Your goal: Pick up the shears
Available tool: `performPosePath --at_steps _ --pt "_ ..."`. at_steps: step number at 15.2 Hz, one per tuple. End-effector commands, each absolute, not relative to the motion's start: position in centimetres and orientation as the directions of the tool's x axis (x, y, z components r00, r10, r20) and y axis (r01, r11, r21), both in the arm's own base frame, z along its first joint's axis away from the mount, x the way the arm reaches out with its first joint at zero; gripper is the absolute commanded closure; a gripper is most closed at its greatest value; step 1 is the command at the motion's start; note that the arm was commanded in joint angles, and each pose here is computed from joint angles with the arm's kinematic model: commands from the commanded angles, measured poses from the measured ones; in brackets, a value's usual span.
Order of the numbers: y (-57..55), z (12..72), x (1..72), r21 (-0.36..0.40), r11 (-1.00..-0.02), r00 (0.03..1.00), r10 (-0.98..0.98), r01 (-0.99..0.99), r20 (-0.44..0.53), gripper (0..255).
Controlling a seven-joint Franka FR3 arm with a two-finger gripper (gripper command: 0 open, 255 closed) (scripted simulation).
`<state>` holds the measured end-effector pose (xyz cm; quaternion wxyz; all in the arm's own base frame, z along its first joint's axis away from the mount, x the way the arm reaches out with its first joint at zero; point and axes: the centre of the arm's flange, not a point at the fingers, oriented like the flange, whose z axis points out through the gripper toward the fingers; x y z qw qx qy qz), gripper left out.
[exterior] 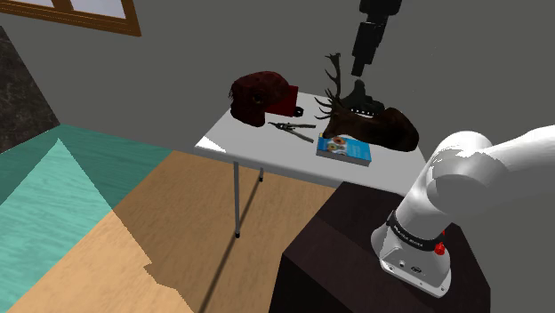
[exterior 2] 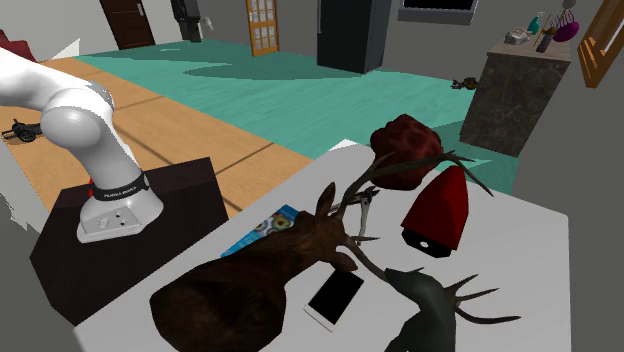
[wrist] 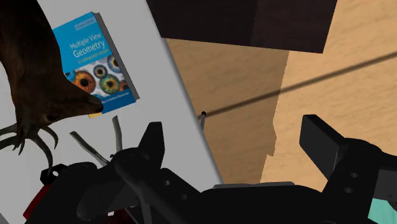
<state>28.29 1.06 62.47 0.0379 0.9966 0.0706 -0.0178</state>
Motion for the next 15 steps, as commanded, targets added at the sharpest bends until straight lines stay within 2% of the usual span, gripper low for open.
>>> performPosePath --at_steps 1,15 --pt "1.1 62.5 28.3 0.073 -0.987 0.989 0.139 0.142 -0.041 0" --pt "-8.3 50.5 39.5 0.034 -0.993 0.993 0.107 0.109 -0.051 0"
